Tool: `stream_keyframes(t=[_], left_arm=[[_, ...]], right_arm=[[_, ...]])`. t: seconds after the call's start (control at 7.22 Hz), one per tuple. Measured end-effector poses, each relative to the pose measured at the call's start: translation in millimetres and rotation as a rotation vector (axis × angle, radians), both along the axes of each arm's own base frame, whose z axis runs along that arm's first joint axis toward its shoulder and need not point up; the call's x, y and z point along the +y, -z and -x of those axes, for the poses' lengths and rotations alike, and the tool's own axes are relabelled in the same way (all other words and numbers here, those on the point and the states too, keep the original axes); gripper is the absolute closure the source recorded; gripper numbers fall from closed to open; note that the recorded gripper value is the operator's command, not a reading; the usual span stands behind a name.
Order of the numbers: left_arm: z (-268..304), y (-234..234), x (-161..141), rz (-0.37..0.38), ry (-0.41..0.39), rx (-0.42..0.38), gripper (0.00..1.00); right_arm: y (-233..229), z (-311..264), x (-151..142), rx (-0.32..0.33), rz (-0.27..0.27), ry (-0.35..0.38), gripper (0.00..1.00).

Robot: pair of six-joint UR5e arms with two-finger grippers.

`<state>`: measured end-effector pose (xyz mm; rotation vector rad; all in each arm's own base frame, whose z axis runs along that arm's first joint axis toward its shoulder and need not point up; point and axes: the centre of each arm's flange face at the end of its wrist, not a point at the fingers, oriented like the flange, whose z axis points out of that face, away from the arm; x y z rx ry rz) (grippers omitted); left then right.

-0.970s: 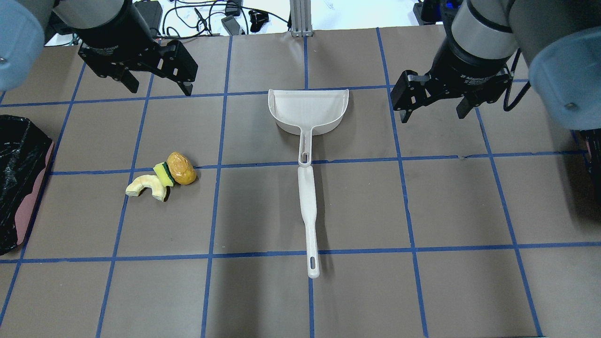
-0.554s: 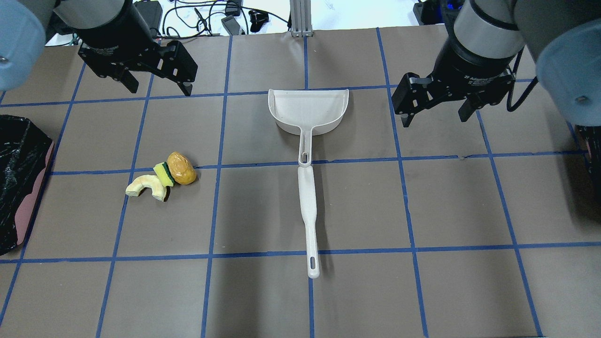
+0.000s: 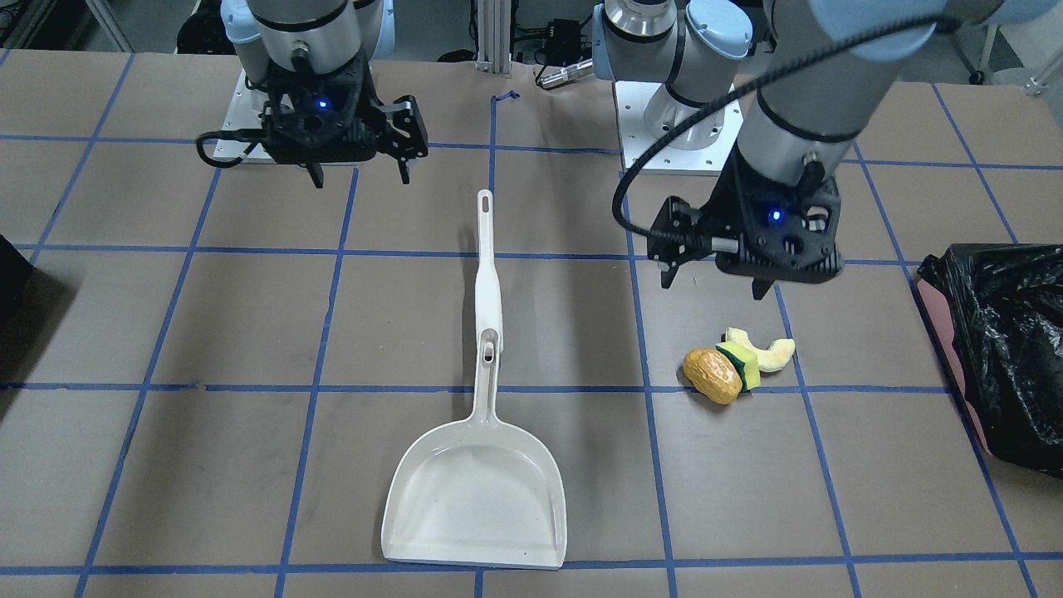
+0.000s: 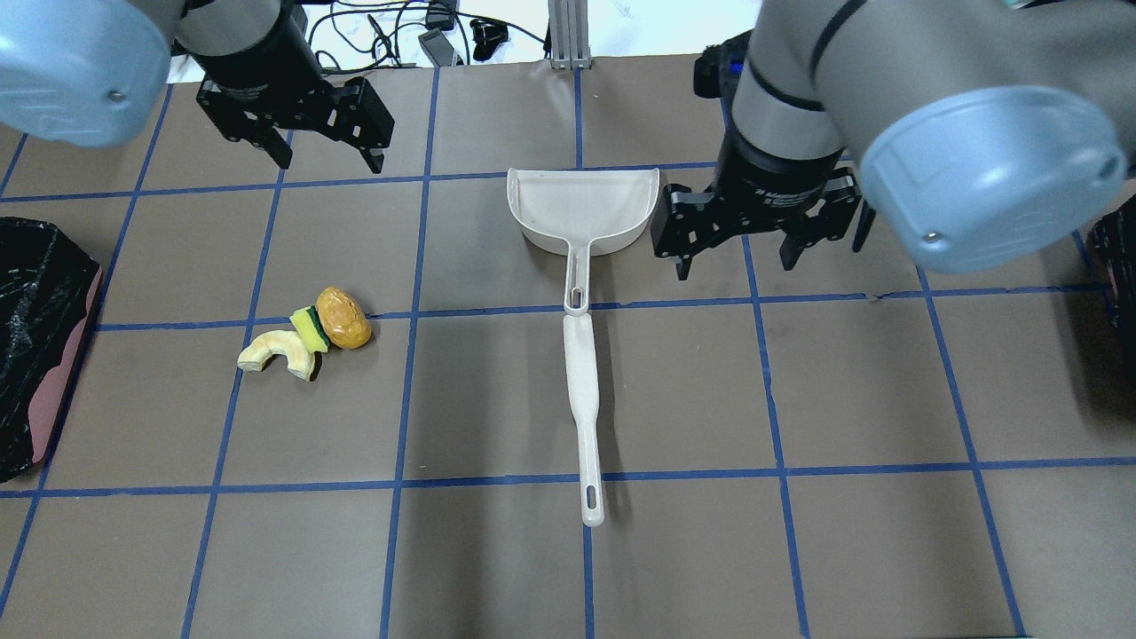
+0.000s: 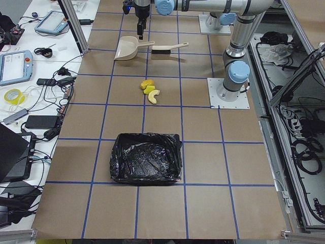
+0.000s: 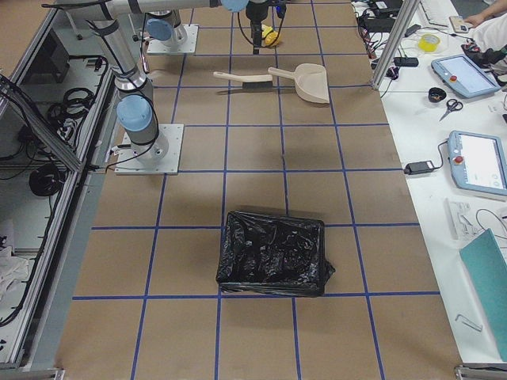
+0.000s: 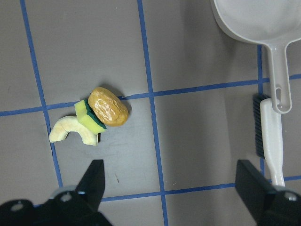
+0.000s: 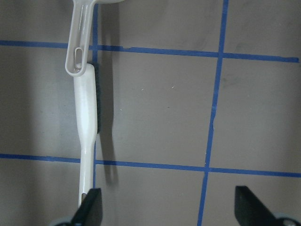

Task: Sweep and dump trash in nearest bin
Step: 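Reach both grippers to the white dustpan handle, left nearer the pan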

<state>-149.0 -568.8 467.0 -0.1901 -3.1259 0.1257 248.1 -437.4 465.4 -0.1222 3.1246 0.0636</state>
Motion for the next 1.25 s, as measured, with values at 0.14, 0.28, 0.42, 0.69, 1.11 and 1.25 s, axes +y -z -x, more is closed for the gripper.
stream_keyframes(t=[0.14, 0.28, 0.42, 0.69, 1.11, 1.25], left_arm=[[1.0, 29.1, -31.1, 0.004, 0.005, 0.002, 0.0], [3.4, 53.6, -59.6, -0.004, 0.01, 0.003, 0.0], [11.9, 74.2, -85.9, -0.014, 0.017, 0.009, 0.0], [56.8, 112.3, -123.2, -0.028, 0.006, 0.032, 0.0], [143.5, 156.7, -126.0, -0.071, -0.004, 0.072, 0.0], [171.0, 167.8, -114.7, -0.096, 0.003, 0.077, 0.0]], right_arm=[[18.5, -22.2, 5.6, 0.002, -0.003, -0.015, 0.0], [40.3, -38.4, 15.2, 0.002, 0.004, -0.035, 0.0], [66.7, -50.3, 27.1, -0.002, 0.016, -0.055, 0.0], [119.0, -65.8, 56.0, -0.006, 0.03, -0.054, 0.01], [156.9, -93.6, 94.5, 0.009, -0.001, -0.077, 0.04], [167.0, -99.8, 100.3, 0.017, -0.02, -0.082, 0.04]])
